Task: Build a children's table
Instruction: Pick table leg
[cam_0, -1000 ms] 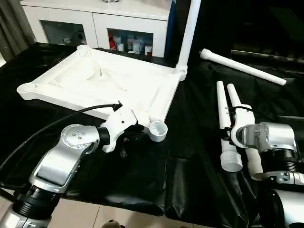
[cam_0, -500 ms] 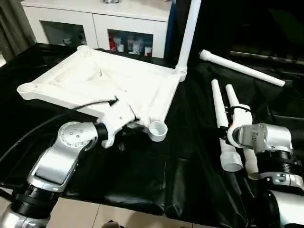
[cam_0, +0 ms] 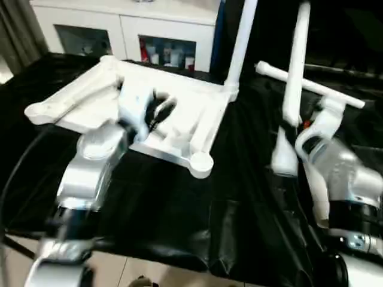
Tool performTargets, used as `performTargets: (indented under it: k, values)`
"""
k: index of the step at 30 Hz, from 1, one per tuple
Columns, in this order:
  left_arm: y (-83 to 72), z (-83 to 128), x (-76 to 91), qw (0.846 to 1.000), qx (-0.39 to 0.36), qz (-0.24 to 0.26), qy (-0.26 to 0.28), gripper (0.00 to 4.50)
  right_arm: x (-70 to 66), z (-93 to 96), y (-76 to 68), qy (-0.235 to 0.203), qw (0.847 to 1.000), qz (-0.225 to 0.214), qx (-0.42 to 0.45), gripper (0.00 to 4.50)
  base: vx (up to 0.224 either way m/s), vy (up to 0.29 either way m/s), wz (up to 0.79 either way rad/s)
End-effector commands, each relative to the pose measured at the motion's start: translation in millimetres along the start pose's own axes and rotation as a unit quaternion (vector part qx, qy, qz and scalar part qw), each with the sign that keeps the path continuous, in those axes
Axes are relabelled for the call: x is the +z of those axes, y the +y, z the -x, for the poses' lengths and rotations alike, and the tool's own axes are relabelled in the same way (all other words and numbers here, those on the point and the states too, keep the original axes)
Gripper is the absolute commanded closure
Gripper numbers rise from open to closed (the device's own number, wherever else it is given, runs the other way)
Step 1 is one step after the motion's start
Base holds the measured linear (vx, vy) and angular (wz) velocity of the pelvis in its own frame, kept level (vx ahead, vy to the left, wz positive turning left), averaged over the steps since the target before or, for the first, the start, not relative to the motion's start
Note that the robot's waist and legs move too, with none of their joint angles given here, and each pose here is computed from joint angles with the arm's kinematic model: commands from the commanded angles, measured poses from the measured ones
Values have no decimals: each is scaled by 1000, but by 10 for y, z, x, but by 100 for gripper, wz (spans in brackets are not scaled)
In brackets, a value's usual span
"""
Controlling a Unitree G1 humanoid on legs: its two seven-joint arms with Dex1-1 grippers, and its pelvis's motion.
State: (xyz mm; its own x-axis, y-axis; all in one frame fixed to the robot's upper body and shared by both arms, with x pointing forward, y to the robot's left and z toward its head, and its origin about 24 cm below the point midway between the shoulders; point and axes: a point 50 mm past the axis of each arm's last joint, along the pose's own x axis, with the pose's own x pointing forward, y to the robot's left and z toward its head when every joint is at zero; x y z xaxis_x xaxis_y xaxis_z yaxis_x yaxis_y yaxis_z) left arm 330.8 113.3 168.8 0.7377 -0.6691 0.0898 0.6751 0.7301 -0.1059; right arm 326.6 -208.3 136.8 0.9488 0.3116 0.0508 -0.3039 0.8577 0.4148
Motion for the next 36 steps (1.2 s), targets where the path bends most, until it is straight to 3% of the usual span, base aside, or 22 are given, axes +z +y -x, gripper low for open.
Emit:
performTargets:
  k: [1, 7, 13, 16, 23, 32, 36]
  values:
    - [-158, -76, 156, 996, -64, 56, -20, 300, 154, 38, 260, -44, 993, -2, 107, 266, 0, 0, 0]
    - [-417, -310, 337, 978, -154, 136, -35, 264, 84, 118, 628, -31, 962, -12, 270, 267, 0, 0, 0]
    - [-387, -419, 397, 980, -129, 148, -13, 225, -89, 68, 800, 15, 946, 12, 323, 267, 0, 0, 0]
    - [-389, -417, 404, 977, -137, 163, -6, 217, -155, 45, 858, 25, 941, 28, 336, 267, 0, 0, 0]
    - [-363, -466, 330, 979, -109, 172, 16, 217, -167, 17, 918, 31, 937, 43, 345, 267, 0, 0, 0]
    - [-324, -422, 364, 971, -109, 210, -7, 261, -178, 19, 918, 33, 933, 39, 355, 267, 0, 0, 0]
    - [-293, -386, 356, 967, -155, 204, -9, 265, -156, 112, 963, 49, 910, 1, 411, 267, 0, 0, 0]
